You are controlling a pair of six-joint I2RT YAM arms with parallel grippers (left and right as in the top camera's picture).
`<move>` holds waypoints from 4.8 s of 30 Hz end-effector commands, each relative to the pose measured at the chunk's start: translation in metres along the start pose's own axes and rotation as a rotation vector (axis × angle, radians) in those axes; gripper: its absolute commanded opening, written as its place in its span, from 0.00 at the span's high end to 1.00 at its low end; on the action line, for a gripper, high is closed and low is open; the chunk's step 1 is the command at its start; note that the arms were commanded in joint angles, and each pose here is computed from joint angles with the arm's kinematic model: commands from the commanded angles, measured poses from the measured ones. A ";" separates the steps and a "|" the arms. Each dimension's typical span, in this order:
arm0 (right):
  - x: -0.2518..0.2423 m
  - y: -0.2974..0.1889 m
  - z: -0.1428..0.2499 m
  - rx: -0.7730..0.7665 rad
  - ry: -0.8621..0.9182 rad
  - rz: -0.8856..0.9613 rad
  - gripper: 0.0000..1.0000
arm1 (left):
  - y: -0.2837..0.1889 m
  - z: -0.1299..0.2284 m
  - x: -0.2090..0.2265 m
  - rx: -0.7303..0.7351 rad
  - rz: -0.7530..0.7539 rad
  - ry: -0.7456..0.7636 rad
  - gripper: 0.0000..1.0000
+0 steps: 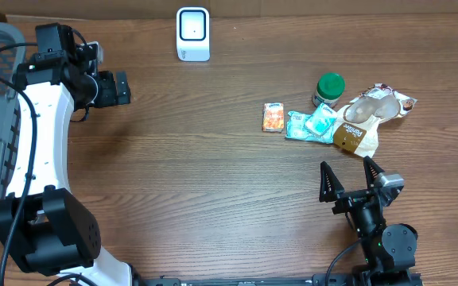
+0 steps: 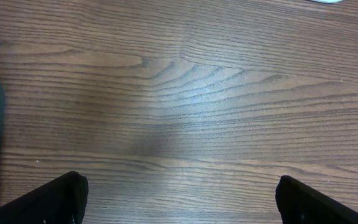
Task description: Scan the item barcode
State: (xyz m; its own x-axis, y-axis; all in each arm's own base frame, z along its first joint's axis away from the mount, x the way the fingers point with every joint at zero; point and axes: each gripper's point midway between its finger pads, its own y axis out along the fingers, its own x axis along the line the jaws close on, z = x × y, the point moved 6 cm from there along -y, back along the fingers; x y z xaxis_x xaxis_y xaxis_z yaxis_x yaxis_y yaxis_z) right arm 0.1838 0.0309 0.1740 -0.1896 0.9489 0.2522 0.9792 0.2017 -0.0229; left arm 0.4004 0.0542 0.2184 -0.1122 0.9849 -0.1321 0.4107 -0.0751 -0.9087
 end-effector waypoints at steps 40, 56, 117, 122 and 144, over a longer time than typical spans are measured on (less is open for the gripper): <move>0.000 0.000 0.002 -0.004 -0.006 0.000 0.00 | -0.143 0.039 -0.079 -0.341 0.100 0.221 0.00; 0.000 0.000 0.002 -0.004 -0.006 0.000 0.00 | -0.163 0.136 -0.079 -0.609 0.109 0.314 0.00; 0.000 0.000 0.002 -0.004 -0.006 0.000 0.00 | -0.031 0.230 -0.046 -1.069 0.102 0.364 0.01; 0.000 0.000 0.002 -0.004 -0.006 0.000 0.00 | -0.031 0.230 -0.046 -1.069 0.102 0.364 0.00; 0.000 0.000 0.002 -0.004 -0.006 0.000 0.00 | -0.031 0.230 -0.046 -1.069 0.102 0.364 0.00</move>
State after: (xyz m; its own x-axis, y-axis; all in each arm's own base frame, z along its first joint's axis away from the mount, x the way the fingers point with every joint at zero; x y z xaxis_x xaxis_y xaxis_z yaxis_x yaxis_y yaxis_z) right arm 0.1838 0.0310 0.1741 -0.1900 0.9489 0.2518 0.9791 0.2021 -0.0225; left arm 0.1847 -0.0272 0.1615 0.1808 0.9779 0.1052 0.9818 -0.1731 -0.0781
